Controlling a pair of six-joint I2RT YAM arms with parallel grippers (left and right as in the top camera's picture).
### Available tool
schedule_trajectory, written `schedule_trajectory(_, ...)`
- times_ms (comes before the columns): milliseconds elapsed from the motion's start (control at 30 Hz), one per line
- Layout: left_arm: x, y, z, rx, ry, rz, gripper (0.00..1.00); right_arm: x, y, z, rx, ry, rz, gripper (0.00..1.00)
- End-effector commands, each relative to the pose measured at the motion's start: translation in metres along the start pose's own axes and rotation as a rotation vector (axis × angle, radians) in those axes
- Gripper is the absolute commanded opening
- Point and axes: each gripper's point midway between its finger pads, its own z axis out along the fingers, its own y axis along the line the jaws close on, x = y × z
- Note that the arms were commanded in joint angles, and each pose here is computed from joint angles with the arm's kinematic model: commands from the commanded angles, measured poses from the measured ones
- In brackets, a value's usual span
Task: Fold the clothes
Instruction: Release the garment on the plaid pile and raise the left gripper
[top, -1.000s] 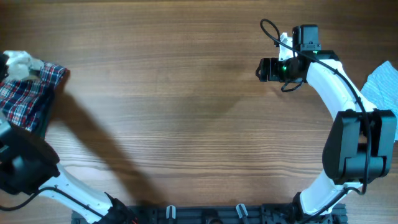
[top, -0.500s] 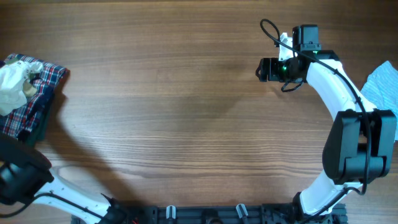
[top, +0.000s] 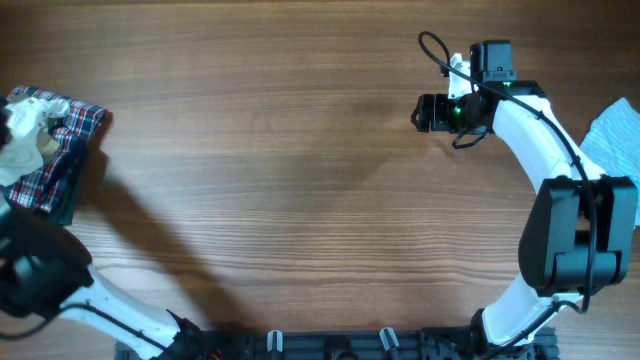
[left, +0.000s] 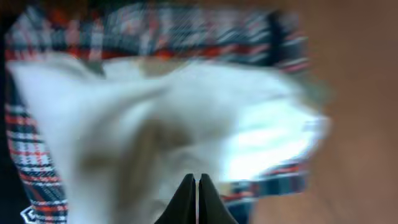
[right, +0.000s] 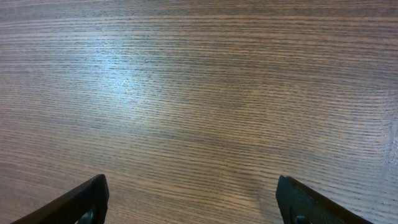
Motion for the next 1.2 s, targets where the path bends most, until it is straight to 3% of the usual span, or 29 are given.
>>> schedule_trajectory(0, 0.006, 0.062, 0.034, -0.244, 0.048, 0.001, 0.04, -0.007, 0.000, -0.009, 0.009, -0.027, -0.016, 0.87)
schedule_trajectory(200, 0.006, 0.065, 0.037, -0.192, 0.077, -0.036, 0.10, -0.008, -0.002, -0.009, 0.025, -0.032, -0.016, 0.87)
schedule_trajectory(367, -0.018, -0.010, -0.026, 0.222, 0.000, -0.037, 0.31, -0.011, -0.002, -0.009, 0.024, -0.043, -0.019, 0.99)
schedule_trajectory(467, -0.026, -0.047, -0.081, 0.442, -0.055, 0.000, 0.47, -0.011, -0.003, -0.009, 0.031, -0.045, -0.019, 1.00)
schedule_trajectory(500, -0.027, -0.054, -0.092, 0.463, -0.072, 0.014, 0.49, -0.011, -0.003, -0.009, 0.031, -0.045, -0.018, 1.00)
schedule_trajectory(567, -0.014, -0.062, -0.093, 0.463, -0.039, 0.031, 0.43, -0.008, -0.004, -0.009, 0.032, -0.032, -0.015, 1.00)
schedule_trajectory(667, 0.032, -0.096, -0.089, 0.478, 0.081, 0.108, 0.38, -0.007, -0.017, -0.010, 0.110, -0.027, -0.011, 1.00)
schedule_trajectory(767, 0.118, -0.191, -0.116, 0.632, 0.190, 0.331, 0.54, -0.008, -0.020, -0.010, 0.127, -0.034, -0.013, 1.00)
schedule_trajectory(800, 0.136, -0.209, -0.123, 0.661, 0.199, 0.379, 0.68, -0.008, -0.020, -0.010, 0.127, -0.034, -0.013, 1.00)
schedule_trajectory(833, 0.171, -0.239, -0.137, 0.716, 0.215, 0.467, 1.00, -0.008, -0.020, -0.010, 0.127, -0.034, -0.013, 1.00)
schedule_trajectory(900, 0.255, -0.283, -0.172, 0.810, 0.279, 0.641, 1.00, -0.008, -0.020, -0.010, 0.127, -0.034, -0.013, 1.00)
schedule_trajectory(1033, 0.367, -0.305, -0.220, 0.901, 0.382, 0.850, 1.00, -0.008, -0.020, -0.010, 0.127, -0.034, -0.013, 1.00)
schedule_trajectory(1167, 0.440, -0.303, -0.255, 0.959, 0.451, 0.990, 1.00, -0.008, -0.020, -0.010, 0.127, -0.034, -0.013, 1.00)
